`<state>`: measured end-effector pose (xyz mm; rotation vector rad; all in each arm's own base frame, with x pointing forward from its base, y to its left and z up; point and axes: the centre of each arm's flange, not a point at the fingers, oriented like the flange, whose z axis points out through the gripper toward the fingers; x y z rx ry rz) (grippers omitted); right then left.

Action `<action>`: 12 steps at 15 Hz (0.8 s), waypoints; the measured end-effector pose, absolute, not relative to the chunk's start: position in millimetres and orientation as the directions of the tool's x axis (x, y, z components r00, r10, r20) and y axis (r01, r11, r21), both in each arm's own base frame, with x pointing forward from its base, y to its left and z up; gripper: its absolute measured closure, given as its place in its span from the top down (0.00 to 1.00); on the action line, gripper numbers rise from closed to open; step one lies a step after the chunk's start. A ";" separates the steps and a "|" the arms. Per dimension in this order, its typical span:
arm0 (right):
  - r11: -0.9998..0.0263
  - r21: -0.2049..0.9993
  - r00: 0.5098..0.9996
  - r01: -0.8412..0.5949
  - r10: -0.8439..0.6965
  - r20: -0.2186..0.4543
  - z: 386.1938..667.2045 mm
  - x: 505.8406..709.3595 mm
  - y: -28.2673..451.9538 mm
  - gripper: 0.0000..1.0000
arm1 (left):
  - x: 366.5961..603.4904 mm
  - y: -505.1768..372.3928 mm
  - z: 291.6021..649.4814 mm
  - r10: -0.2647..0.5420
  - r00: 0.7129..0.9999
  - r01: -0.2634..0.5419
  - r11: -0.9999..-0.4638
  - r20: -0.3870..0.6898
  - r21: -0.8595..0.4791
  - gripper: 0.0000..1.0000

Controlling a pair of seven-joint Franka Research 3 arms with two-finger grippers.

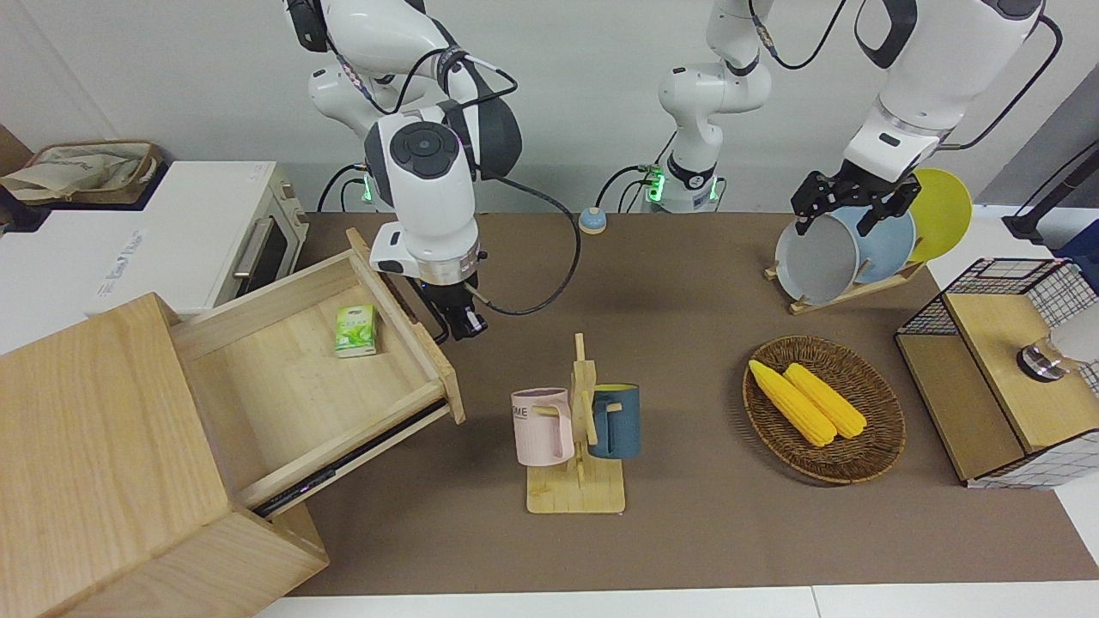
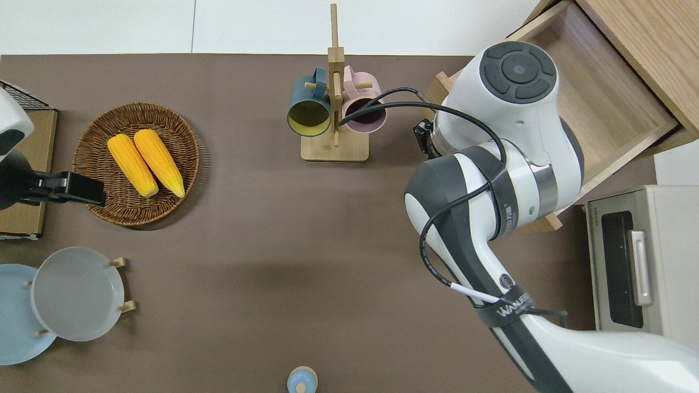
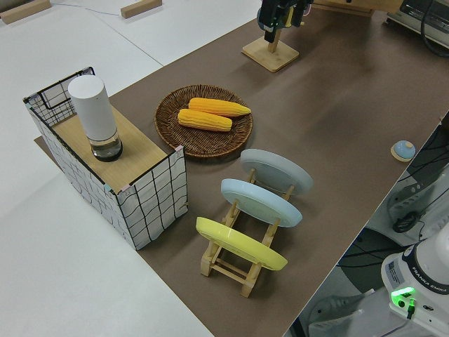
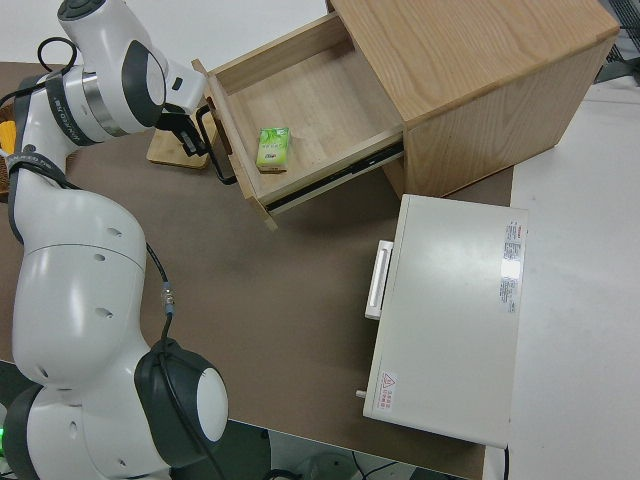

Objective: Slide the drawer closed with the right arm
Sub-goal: 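Push the drawer front away from the robot with the right arm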

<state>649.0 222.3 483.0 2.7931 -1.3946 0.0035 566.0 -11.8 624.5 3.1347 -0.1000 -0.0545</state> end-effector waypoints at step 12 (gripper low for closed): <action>-0.584 -0.013 0.583 -0.812 -0.812 0.023 473.8 677.8 153.1 0.01 | 566.0 -11.8 624.5 -0.064 0.997 -0.064 -0.998 -0.035 0.006 1.00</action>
